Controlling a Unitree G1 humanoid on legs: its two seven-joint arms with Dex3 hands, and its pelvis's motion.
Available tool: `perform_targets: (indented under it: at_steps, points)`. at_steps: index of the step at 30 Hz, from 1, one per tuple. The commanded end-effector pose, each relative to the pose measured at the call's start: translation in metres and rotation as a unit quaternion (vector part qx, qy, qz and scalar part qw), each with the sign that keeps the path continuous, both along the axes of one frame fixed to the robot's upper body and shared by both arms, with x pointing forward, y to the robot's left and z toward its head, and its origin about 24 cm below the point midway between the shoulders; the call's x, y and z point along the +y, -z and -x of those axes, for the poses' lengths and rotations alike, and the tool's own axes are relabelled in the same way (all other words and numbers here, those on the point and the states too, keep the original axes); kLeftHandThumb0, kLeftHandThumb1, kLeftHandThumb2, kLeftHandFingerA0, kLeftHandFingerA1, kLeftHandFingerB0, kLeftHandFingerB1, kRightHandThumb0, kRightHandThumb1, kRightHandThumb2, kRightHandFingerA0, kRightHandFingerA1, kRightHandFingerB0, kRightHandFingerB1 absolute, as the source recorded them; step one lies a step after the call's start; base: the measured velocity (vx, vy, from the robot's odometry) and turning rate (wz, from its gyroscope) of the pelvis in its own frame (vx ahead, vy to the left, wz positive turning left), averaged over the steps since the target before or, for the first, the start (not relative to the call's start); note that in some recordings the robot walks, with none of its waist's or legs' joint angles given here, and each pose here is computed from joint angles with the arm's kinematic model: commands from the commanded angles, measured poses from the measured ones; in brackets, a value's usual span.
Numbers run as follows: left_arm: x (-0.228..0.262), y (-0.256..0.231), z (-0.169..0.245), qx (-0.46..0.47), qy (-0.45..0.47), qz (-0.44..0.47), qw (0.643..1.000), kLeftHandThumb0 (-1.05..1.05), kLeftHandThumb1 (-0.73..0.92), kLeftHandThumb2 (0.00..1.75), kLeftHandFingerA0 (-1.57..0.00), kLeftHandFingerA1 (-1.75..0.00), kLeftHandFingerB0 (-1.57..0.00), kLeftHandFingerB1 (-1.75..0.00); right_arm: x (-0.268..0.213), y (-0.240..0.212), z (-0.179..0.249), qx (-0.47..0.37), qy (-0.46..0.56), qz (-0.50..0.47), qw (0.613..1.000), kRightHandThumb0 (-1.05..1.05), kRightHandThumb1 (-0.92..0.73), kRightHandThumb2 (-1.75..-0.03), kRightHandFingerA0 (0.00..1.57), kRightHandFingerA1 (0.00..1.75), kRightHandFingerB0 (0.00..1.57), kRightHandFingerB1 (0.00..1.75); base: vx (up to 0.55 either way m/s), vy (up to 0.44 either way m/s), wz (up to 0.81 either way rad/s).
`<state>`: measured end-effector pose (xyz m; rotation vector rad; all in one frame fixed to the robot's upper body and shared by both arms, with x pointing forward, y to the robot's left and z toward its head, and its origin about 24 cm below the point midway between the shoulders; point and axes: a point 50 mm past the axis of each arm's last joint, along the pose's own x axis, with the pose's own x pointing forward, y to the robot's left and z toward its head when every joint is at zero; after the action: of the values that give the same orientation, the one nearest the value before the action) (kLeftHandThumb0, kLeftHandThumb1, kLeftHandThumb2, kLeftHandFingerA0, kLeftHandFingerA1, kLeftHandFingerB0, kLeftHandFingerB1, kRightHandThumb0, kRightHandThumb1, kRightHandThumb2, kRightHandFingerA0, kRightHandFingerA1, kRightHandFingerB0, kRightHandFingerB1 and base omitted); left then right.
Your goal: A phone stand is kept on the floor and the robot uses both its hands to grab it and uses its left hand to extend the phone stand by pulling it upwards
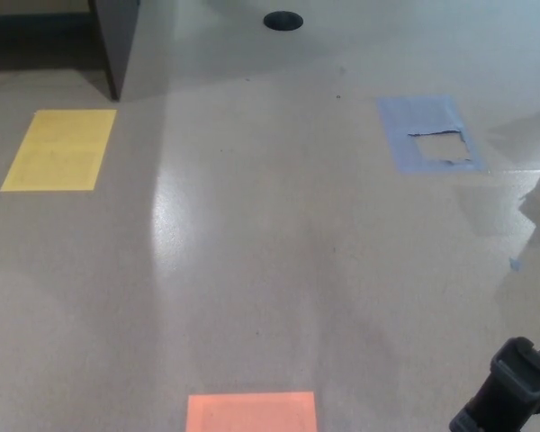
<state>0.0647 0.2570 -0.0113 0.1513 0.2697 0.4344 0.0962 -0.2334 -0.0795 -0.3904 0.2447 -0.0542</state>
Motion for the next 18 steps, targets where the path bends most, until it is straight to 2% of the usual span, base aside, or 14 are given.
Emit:
perform_targets:
  at_steps: [1, 4, 5, 8, 9, 10, 11, 13, 14, 18]
  points:
    - [0.0073, -0.0310, 0.0072, -0.165, 0.038, -0.099, 0.981, -0.17, 0.54, 0.57, -0.50, -0.36, -0.50, -0.37, -0.0258, -0.0168, 0.0069, -0.082, 0.110, 0.040, 0.990, -0.64, -0.28, -0.88, 1.18, 1.06, 1.09, 0.96, 0.00, 0.000, 0.00]
    - [0.0077, -0.0306, 0.0074, -0.165, 0.037, -0.100, 0.980, -0.17, 0.54, 0.56, -0.51, -0.37, -0.50, -0.37, -0.0265, -0.0160, 0.0081, -0.078, 0.108, 0.040, 0.990, -0.66, -0.27, -0.88, 1.19, 1.06, 1.09, 0.96, 0.00, 0.000, 0.00]
    - [0.0078, -0.0320, 0.0072, -0.166, 0.040, -0.106, 0.980, -0.20, 0.55, 0.57, -0.52, -0.37, -0.50, -0.37, -0.0259, -0.0158, 0.0084, -0.075, 0.108, 0.038, 0.991, -0.68, -0.33, -0.68, 1.23, 1.00, 1.15, 0.87, 0.00, 0.000, 0.00]
    - [0.0095, -0.0324, 0.0057, -0.171, 0.043, -0.113, 0.978, -0.20, 0.54, 0.56, -0.51, -0.37, -0.49, -0.37, -0.0264, -0.0144, 0.0093, -0.070, 0.101, 0.048, 0.991, -0.66, -0.32, -0.65, 1.26, 0.98, 1.15, 0.84, 0.00, 0.000, 0.00]
    - [0.0096, -0.0315, 0.0060, -0.171, 0.041, -0.110, 0.978, -0.20, 0.53, 0.61, -0.48, -0.38, -0.48, -0.39, -0.0270, -0.0140, 0.0102, -0.067, 0.100, 0.050, 0.991, -0.71, -0.32, -0.61, 1.24, 0.98, 1.20, 0.82, 0.00, 0.000, 0.00]
    - [0.0097, -0.0300, 0.0063, -0.171, 0.038, -0.104, 0.979, -0.20, 0.53, 0.61, -0.48, -0.38, -0.48, -0.39, -0.0279, -0.0134, 0.0112, -0.064, 0.098, 0.053, 0.992, -0.71, -0.32, -0.61, 1.24, 0.98, 1.20, 0.82, 0.00, 0.000, 0.00]
    - [0.0095, -0.0301, 0.0071, -0.169, 0.038, -0.104, 0.979, -0.19, 0.53, 0.60, -0.48, -0.38, -0.48, -0.39, -0.0275, -0.0138, 0.0115, -0.064, 0.096, 0.056, 0.992, -0.74, -0.23, -0.82, 1.22, 1.04, 1.16, 0.89, 0.00, 0.000, 0.00]
    - [0.0095, -0.0300, 0.0076, -0.169, 0.038, -0.105, 0.979, -0.19, 0.53, 0.60, -0.48, -0.38, -0.48, -0.39, -0.0273, -0.0140, 0.0117, -0.064, 0.095, 0.057, 0.992, -0.74, -0.23, -0.82, 1.22, 1.04, 1.16, 0.89, 0.00, 0.000, 0.00]
    - [0.0101, -0.0299, 0.0077, -0.170, 0.040, -0.109, 0.979, -0.15, 0.54, 0.59, -0.48, -0.37, -0.48, -0.37, -0.0270, -0.0137, 0.0119, -0.060, 0.095, 0.057, 0.992, -0.70, -0.27, -0.63, 1.27, 0.97, 1.22, 0.81, 0.00, 0.000, 0.00]
    - [0.0114, -0.0303, 0.0082, -0.165, 0.042, -0.120, 0.978, -0.22, 0.52, 0.61, -0.47, -0.39, -0.47, -0.39, -0.0260, -0.0131, 0.0113, -0.052, 0.094, 0.060, 0.992, -0.64, -0.25, -0.67, 1.27, 0.97, 1.22, 0.81, 0.00, 0.000, 0.00]
